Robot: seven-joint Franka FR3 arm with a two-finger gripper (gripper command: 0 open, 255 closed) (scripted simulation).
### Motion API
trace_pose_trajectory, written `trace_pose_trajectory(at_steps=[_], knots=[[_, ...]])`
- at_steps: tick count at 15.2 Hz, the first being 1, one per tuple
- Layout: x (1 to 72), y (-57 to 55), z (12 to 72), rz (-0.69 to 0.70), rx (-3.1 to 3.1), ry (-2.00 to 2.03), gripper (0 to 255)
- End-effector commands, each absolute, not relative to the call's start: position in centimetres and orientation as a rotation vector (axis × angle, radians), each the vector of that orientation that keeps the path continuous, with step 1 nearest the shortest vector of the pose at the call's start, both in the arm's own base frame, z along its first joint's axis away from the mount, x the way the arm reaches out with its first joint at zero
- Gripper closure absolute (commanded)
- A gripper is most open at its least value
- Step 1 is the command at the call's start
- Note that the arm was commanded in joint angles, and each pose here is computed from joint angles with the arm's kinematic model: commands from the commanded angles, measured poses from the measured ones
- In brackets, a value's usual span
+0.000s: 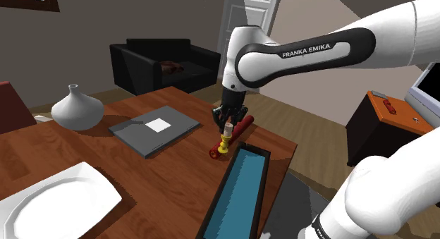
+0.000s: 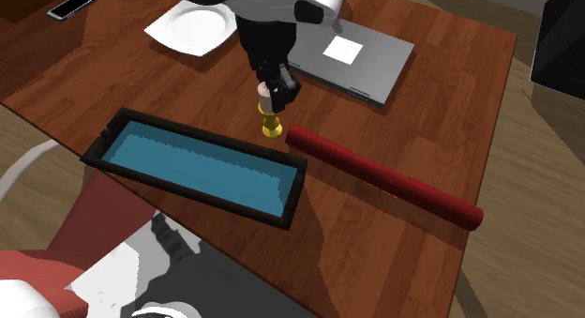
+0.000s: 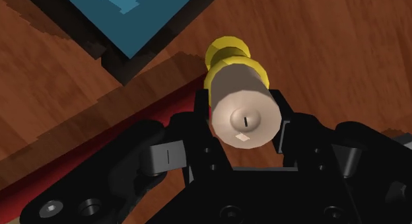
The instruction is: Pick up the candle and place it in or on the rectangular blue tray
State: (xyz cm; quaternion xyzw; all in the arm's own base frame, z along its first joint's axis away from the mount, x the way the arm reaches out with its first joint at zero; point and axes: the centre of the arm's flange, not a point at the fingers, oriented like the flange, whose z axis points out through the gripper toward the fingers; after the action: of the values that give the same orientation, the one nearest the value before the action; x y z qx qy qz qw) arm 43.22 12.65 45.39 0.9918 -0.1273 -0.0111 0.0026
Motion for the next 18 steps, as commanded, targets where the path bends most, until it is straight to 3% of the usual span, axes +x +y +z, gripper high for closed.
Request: trace_pose_trajectory(at_steps=[1,15,18], knots=[[43.2,12.6,46.4,-0.036,3.11,-0.399,255],[43.2,12.6,53.6,-0.036,3.11,-0.399,255],[39.5,13.8,54.5,-0.036,3.11,-0.399,255]])
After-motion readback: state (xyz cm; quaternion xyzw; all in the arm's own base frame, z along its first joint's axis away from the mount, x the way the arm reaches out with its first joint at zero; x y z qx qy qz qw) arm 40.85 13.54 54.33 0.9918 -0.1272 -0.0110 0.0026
